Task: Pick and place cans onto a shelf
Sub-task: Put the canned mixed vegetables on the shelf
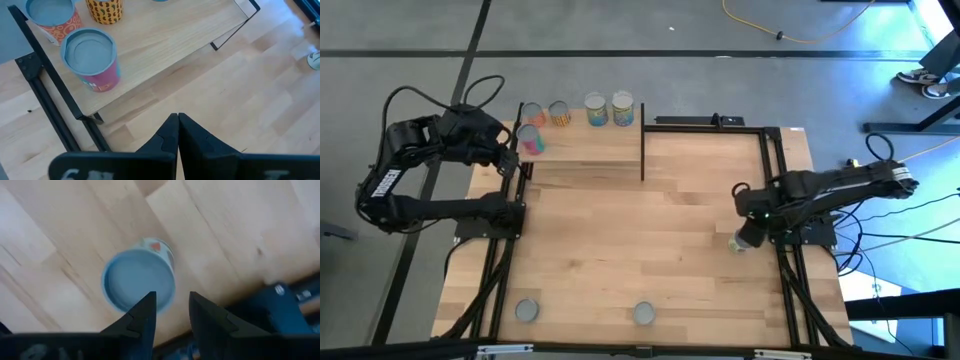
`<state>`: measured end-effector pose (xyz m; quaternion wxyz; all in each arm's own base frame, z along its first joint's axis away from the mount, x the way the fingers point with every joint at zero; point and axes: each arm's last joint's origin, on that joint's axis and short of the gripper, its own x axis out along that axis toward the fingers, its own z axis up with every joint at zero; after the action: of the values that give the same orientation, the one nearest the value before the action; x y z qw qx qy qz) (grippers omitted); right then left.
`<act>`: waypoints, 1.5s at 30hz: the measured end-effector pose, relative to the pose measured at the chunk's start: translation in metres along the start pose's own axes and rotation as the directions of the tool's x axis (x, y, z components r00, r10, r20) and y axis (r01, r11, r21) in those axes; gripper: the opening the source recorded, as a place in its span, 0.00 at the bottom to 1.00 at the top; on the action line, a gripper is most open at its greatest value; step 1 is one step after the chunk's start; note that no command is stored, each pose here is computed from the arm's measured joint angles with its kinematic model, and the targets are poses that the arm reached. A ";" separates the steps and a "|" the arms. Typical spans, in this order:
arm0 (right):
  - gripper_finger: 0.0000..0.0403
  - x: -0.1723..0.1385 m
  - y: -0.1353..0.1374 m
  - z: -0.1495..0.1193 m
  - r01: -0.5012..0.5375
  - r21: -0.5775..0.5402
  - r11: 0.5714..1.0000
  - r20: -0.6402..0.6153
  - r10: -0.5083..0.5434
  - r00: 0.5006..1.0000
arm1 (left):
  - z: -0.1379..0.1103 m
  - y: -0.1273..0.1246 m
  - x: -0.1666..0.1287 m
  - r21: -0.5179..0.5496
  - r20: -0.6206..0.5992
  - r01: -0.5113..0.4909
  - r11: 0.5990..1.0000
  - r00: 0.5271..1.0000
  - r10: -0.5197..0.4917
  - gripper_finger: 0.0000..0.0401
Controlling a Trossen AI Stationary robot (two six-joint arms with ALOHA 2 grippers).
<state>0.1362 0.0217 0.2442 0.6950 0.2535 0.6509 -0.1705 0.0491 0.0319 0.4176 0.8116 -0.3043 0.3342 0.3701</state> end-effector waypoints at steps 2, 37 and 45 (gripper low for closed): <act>0.29 0.005 0.002 0.002 -0.005 -0.025 1.000 0.007 0.005 1.000 | 0.000 0.000 0.000 -0.016 0.000 0.000 1.000 1.000 0.000 0.00; 0.01 0.030 0.021 0.038 0.152 -0.216 0.965 0.015 -0.152 0.988 | -0.002 -0.003 0.000 0.193 -0.064 0.125 0.973 0.991 -0.115 0.00; 0.01 -0.010 0.036 0.051 0.141 -0.182 0.973 0.133 -0.117 0.984 | -0.008 -0.008 -0.005 0.454 -0.177 0.381 0.805 0.924 -0.338 0.00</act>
<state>0.1973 0.0206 0.2599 0.7419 0.1318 0.6358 -0.1672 0.0509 0.0200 0.4187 0.9013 -0.1670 0.3867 0.1013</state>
